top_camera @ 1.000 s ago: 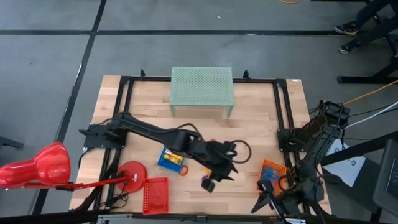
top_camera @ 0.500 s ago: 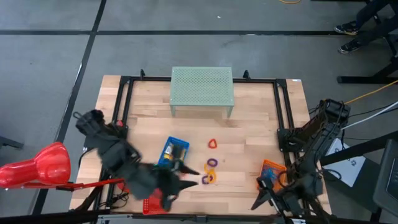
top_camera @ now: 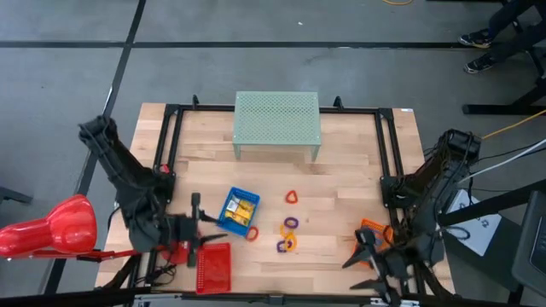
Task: Pick & Place Office Desk Supplies
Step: Put the top orange spiral band into the red bin
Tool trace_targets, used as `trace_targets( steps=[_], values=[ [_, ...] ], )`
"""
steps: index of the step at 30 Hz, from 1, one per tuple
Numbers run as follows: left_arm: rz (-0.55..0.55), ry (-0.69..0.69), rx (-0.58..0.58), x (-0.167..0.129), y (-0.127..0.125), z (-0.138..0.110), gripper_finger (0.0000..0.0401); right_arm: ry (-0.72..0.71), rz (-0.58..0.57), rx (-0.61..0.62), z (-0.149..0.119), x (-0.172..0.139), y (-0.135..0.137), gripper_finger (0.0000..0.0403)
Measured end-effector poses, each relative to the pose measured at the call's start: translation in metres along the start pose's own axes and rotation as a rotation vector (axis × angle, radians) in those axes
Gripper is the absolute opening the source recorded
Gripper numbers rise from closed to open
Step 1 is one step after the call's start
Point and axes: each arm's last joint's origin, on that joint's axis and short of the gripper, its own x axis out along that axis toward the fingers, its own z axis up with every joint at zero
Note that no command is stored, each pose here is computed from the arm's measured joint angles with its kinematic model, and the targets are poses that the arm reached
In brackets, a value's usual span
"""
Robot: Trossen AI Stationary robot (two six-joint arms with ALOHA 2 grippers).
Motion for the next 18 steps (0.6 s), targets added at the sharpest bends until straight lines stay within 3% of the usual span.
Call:
trace_targets(
  steps=[4,12,18],
  values=[
    [0.008,0.006,-0.049,-0.013,0.022,-0.048,0.0127,-0.061,0.01,0.039,-0.002,-0.03,-0.02,0.0242],
    [0.095,0.01,-0.096,-0.025,0.067,-0.095,0.0127,-0.152,-0.001,0.04,-0.01,-0.083,-0.071,0.0242],
    [-0.009,-0.007,-0.162,-0.028,0.087,-0.136,0.0127,-0.098,-0.083,0.031,-0.026,-0.094,-0.083,0.0242]
  ],
)
